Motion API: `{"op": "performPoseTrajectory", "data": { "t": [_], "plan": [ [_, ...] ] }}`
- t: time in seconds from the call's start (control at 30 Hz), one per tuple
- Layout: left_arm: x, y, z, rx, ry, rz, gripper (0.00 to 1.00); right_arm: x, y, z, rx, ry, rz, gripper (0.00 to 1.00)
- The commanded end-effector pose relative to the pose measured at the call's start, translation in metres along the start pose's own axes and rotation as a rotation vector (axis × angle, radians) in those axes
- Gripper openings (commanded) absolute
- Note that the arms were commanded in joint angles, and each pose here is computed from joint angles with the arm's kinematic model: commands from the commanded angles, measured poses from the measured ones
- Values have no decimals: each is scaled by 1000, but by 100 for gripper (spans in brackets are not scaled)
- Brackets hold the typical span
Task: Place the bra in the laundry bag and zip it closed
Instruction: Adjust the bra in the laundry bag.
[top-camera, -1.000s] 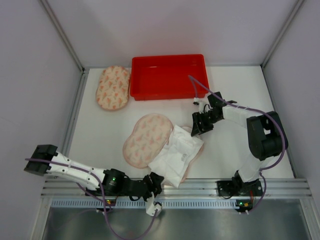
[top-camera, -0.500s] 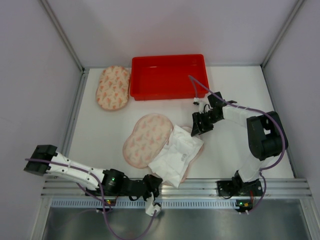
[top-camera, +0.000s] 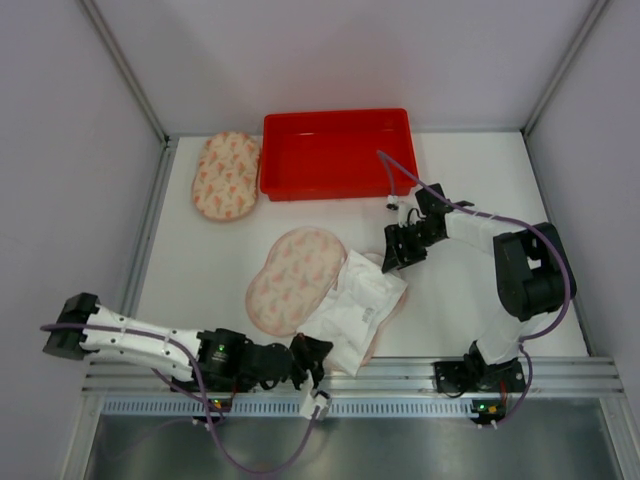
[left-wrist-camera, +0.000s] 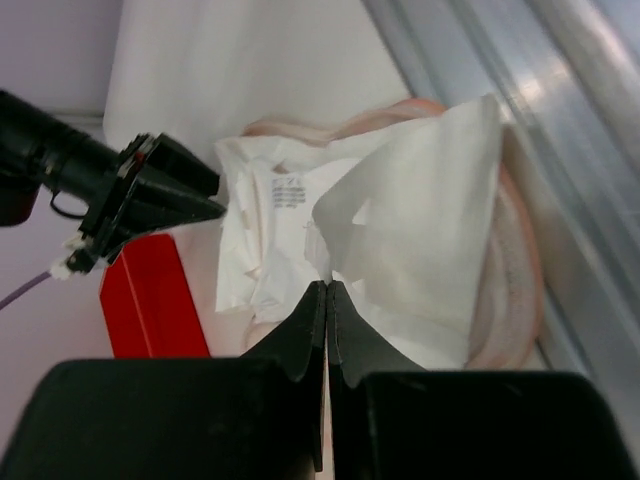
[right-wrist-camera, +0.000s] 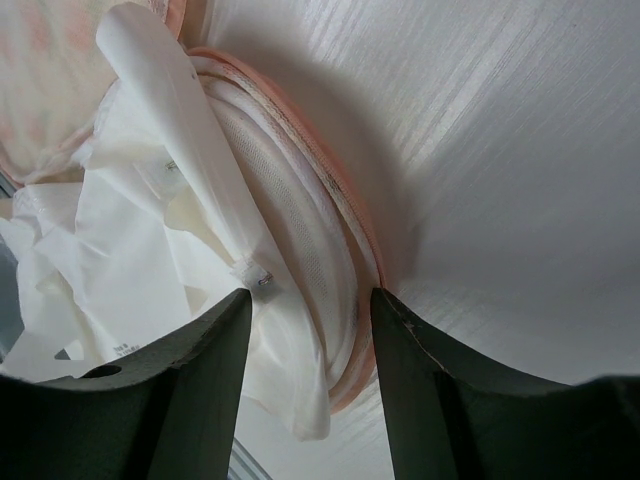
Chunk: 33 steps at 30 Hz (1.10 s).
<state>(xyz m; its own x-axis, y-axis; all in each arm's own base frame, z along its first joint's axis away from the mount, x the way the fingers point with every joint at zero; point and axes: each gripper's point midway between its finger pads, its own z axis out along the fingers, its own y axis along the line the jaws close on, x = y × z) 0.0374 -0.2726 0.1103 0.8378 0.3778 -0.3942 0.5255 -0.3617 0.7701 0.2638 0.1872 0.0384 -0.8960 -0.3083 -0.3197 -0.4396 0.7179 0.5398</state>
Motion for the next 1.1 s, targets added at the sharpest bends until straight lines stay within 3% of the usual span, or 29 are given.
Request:
{"op": "performPoseTrajectory", "data": {
  "t": [0.0, 0.2, 0.33, 0.43, 0.6, 1.07],
  "plan": [
    [10, 41, 1, -77, 42, -44, 0, -9, 0, -6, -14, -19, -6, 52],
    [42, 95, 23, -164, 90, -127, 0, -9, 0, -5, -17, -11, -1, 52],
    [60, 110, 40, -170, 104, -147, 0, -10, 0, -7, -15, -12, 0, 52],
    [77, 114, 50, -153, 129, -169, 0, -9, 1, -10, -15, -19, -1, 52],
    [72, 100, 60, -83, 63, -149, 0, -8, 0, -13, -18, -25, 2, 53],
    [80, 102, 94, -57, 75, -91, 0, -9, 2, -13, -25, -27, 1, 52]
  ]
}}
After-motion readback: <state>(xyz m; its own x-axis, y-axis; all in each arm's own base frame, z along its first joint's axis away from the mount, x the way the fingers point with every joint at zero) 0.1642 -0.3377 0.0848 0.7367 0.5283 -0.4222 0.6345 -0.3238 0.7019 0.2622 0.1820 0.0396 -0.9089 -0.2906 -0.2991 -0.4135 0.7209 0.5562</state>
